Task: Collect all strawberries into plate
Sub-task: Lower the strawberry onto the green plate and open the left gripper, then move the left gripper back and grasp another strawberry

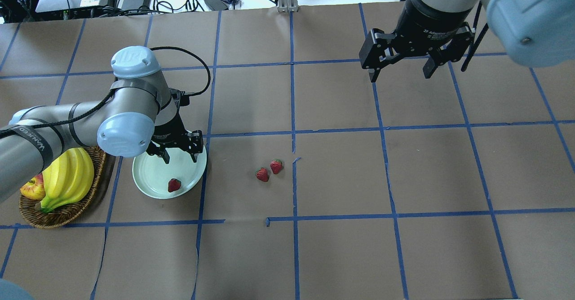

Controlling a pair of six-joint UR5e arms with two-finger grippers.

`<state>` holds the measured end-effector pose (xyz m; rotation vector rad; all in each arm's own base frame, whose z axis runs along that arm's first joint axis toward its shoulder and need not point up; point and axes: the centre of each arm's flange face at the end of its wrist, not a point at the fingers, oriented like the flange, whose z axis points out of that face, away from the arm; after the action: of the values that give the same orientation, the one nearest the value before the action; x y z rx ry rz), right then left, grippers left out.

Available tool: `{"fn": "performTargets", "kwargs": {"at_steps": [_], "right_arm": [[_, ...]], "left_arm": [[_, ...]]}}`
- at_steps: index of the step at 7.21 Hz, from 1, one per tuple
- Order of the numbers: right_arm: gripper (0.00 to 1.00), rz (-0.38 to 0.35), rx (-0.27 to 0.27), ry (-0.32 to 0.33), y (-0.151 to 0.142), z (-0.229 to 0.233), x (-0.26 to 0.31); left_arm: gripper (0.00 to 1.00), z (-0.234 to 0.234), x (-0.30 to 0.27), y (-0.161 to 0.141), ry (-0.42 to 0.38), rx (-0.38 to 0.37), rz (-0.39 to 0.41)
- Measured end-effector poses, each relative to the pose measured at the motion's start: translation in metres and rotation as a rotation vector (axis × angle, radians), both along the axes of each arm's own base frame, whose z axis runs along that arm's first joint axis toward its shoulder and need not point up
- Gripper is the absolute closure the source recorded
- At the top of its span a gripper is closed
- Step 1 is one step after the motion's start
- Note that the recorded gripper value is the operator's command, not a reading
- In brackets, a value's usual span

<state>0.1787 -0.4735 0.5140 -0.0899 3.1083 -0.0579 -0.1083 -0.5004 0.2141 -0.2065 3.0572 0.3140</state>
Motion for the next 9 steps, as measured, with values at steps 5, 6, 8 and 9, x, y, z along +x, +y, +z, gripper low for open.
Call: {"fn": "performTargets", "kwargs": {"at_steps": [5,6,8,9], "right_arm": [[0.0,-0.001,0.0,0.0,0.0,0.0,0.0],[0.0,-0.001,-0.001,-0.001,0.0,0.0,0.0],[0.0,-0.001,-0.001,-0.001,0.0,0.0,0.0],[0.0,-0.001,-0.001,-0.001,0.0,0.0,0.0]], "left_arm": [[0.0,0.009,-0.129,0.023,-0.047,-0.072,0.89],[0.0,0.005,-0.142,0.028,-0.056,-0.066,1.012],[0.0,-0.011,-0.161,0.041,-0.072,-0.07,1.135],[0.03,-0.024,-0.164,0.049,-0.072,-0.078,1.161]]}}
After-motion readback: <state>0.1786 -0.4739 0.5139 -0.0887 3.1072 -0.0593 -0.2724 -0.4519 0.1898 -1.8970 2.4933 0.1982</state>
